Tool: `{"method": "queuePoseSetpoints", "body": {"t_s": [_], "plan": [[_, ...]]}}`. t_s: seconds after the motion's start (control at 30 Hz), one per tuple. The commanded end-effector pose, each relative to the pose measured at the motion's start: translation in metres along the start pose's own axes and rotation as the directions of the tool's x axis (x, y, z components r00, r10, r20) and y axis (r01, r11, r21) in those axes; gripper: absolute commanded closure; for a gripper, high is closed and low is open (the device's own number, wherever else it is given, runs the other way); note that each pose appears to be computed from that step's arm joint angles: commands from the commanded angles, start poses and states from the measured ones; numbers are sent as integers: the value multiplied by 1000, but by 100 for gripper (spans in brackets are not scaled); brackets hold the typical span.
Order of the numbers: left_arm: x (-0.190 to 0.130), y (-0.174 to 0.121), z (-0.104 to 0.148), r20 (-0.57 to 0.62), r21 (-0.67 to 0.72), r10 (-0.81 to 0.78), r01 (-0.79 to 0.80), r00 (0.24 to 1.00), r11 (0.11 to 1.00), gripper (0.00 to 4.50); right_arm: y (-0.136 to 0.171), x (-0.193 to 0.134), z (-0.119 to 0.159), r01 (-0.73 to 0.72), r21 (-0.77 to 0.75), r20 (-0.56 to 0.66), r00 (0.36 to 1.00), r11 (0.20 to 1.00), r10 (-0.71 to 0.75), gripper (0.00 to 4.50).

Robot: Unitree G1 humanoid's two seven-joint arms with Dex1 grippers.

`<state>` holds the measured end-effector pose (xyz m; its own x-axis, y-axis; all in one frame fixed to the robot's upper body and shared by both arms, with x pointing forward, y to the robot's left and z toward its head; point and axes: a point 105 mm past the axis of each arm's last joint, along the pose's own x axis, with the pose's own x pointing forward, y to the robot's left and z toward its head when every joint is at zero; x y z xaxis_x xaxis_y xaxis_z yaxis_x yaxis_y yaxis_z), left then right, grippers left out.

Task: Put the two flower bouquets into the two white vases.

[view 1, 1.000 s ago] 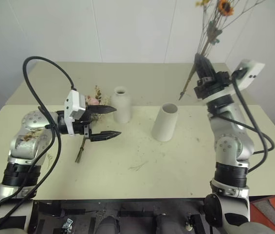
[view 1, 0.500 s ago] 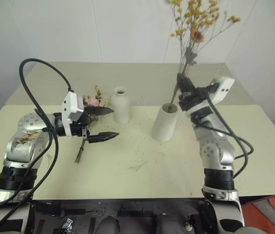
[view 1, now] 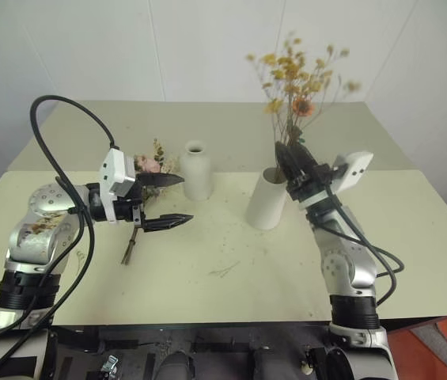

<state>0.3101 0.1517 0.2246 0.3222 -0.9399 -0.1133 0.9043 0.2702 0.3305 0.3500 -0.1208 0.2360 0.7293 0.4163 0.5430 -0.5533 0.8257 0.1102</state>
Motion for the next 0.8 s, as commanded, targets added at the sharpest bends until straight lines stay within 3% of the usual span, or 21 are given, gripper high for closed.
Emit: {"method": "queuePoseSetpoints", "body": {"t_s": [0.03, 0.13, 0.3, 0.47, 0.6, 0.7, 0.8], "plan": [[-4, 4, 15, 29, 55, 9, -11, 1000, 998, 0, 13, -6, 19, -74, -29, 52, 996, 997, 76, 106], [-5, 5, 14, 27, 53, 10, -11, 1000, 999, 0, 16, -17, 15, -116, -43, 6, 993, 992, 116, 1], [-17, 7, 7, 6, 16, 75, -75, 997, 997, 0, 12, -44, 2, -153, -116, -172, 976, 981, 131, 1], [-46, 20, -15, -91, -10, 372, -374, 924, 927, 0, 9, -79, 14, -294, -161, -357, 907, 942, 222, 1], [-71, 36, -41, -286, 82, 640, -648, 713, 758, 0, 12, -91, 22, -426, -168, -531, 799, 889, 283, 1], [-91, 54, -68, -468, 163, 760, -801, 452, 576, 0, 28, -94, 27, -571, -148, -639, 678, 808, 362, 1], [-84, 58, -80, -578, 67, 700, -830, 420, 553, 0, 43, -89, 32, -631, -125, -655, 632, 765, 414, 1]]}}
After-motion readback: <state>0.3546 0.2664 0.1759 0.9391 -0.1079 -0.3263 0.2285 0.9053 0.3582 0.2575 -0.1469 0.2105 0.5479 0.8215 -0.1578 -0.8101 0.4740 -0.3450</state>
